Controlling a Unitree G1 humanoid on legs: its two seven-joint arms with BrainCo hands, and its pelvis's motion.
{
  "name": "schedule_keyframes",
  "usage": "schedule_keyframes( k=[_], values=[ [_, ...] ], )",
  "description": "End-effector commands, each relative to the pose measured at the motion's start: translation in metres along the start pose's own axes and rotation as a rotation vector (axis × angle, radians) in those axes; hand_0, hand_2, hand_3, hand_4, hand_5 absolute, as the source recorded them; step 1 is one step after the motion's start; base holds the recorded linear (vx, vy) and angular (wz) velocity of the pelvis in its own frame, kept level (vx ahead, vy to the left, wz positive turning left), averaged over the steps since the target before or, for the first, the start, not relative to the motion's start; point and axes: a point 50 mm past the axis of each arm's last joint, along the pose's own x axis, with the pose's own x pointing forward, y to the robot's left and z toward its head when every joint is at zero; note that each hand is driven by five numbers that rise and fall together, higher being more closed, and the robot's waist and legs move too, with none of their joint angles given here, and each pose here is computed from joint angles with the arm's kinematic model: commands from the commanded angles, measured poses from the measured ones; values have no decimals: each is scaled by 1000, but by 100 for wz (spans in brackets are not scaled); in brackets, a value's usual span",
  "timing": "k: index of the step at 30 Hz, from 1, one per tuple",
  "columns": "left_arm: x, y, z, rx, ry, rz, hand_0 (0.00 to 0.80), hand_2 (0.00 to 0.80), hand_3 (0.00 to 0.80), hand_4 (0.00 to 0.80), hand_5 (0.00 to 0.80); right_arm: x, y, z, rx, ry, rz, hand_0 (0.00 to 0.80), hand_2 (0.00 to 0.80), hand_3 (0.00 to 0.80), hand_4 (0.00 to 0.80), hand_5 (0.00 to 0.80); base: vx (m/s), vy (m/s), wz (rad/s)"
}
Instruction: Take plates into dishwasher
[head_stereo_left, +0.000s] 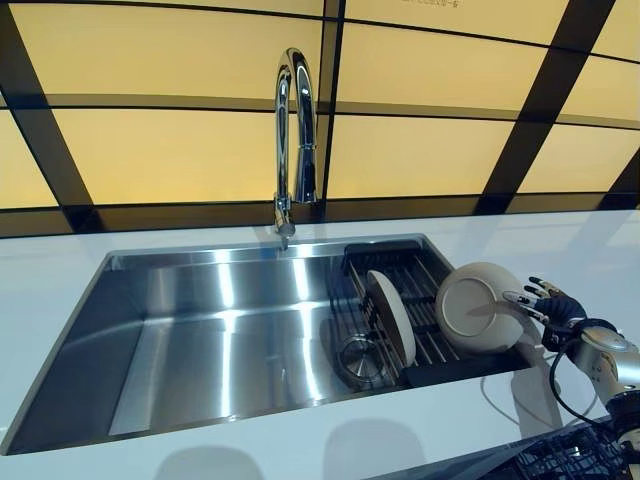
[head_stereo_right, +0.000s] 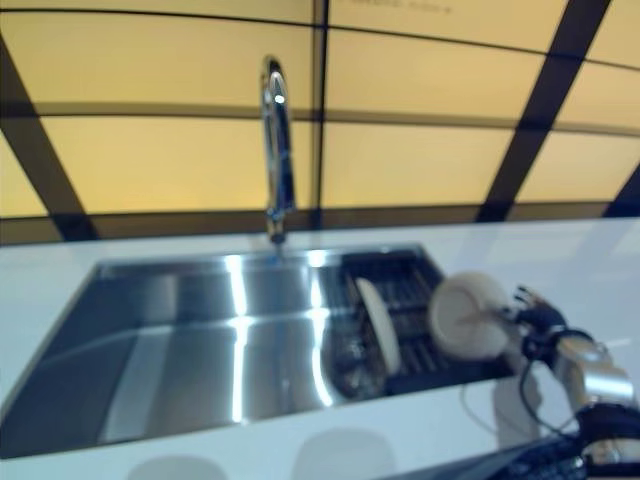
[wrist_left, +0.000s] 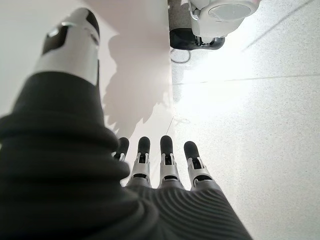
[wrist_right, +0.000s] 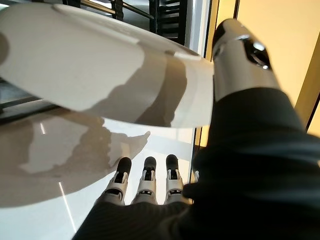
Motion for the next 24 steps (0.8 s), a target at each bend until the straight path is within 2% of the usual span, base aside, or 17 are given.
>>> schedule_keyframes(
  k=[1,24],
  values=[
    [4,-11,63,54,-201,-34,0,0,0,0,0,8,17,47,-30,-144,3,0,0,0,0,0,0,0,0],
    [4,-14,67,79,-205,-45,0,0,0,0,0,17,55,50,-111,-112,61,0,0,0,0,0,0,0,0]
  ],
)
